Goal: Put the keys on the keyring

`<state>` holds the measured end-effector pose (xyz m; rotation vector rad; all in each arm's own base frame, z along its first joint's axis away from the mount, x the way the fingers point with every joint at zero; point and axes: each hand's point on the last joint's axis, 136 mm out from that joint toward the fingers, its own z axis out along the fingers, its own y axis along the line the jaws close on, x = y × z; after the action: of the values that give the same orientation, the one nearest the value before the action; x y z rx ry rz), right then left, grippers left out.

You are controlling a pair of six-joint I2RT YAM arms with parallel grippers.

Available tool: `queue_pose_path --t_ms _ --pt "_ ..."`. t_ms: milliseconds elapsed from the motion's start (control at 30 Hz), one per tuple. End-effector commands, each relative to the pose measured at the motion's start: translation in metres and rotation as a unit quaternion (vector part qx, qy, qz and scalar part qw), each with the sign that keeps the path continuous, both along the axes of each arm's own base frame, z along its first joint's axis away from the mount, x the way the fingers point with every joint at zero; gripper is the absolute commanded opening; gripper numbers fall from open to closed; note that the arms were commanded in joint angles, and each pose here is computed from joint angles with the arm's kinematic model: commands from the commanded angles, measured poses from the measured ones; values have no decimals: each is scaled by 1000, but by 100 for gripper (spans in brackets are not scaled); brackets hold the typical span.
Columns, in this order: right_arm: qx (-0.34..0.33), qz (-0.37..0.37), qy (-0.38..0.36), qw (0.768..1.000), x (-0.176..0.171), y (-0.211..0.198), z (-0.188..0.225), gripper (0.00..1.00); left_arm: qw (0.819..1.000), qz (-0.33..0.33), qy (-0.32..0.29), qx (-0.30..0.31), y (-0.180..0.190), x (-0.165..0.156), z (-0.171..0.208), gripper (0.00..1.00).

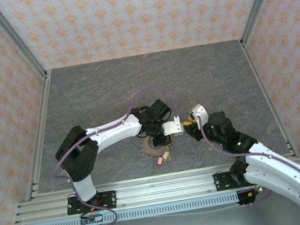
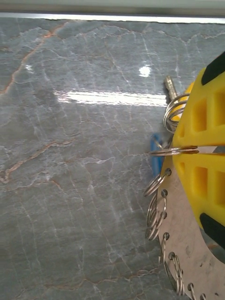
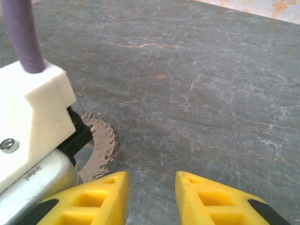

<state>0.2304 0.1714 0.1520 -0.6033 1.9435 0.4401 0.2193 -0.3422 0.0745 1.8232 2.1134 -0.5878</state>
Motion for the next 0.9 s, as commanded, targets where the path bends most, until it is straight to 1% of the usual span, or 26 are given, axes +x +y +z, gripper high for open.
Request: queue_pose_path --t_ms 0,67,167,200,300,333,433,533,600,667,733,800,867 --pt "35 -35 -10 999 7 -4 13 32 998 6 1 -64 -18 -4 22 14" --pt "54 -45 2 998 9 -2 13 32 996 7 -5 -85 -19 -5 34 15" --pt "77 -56 19 995 11 0 10 33 993 18 -13 -113 -18 -4 47 23" --pt "81 -59 22 995 12 0 9 33 993 20 -13 -120 -17 -4 50 24" --pt "103 -76 49 991 15 1 3 33 988 54 -34 -144 -10 5 63 24" --pt "115 -87 66 987 16 2 0 33 984 75 -43 -154 -4 10 68 24" --pt "134 -108 121 978 17 6 -14 31 968 148 -64 -193 17 29 83 24" --pt "142 -116 162 970 18 12 -29 32 943 230 -78 -226 44 46 91 24" --pt "148 -103 183 966 17 21 -35 32 923 285 -97 -238 63 55 92 26" --pt "152 -92 207 962 16 29 -42 32 902 336 -121 -243 83 61 94 29" --pt "154 -84 236 956 16 39 -49 32 876 387 -146 -249 106 66 96 30" --pt "154 -69 263 950 15 49 -54 31 847 430 -174 -260 125 69 102 38" --pt "155 -58 288 943 15 59 -58 29 825 458 -197 -265 142 69 105 45"
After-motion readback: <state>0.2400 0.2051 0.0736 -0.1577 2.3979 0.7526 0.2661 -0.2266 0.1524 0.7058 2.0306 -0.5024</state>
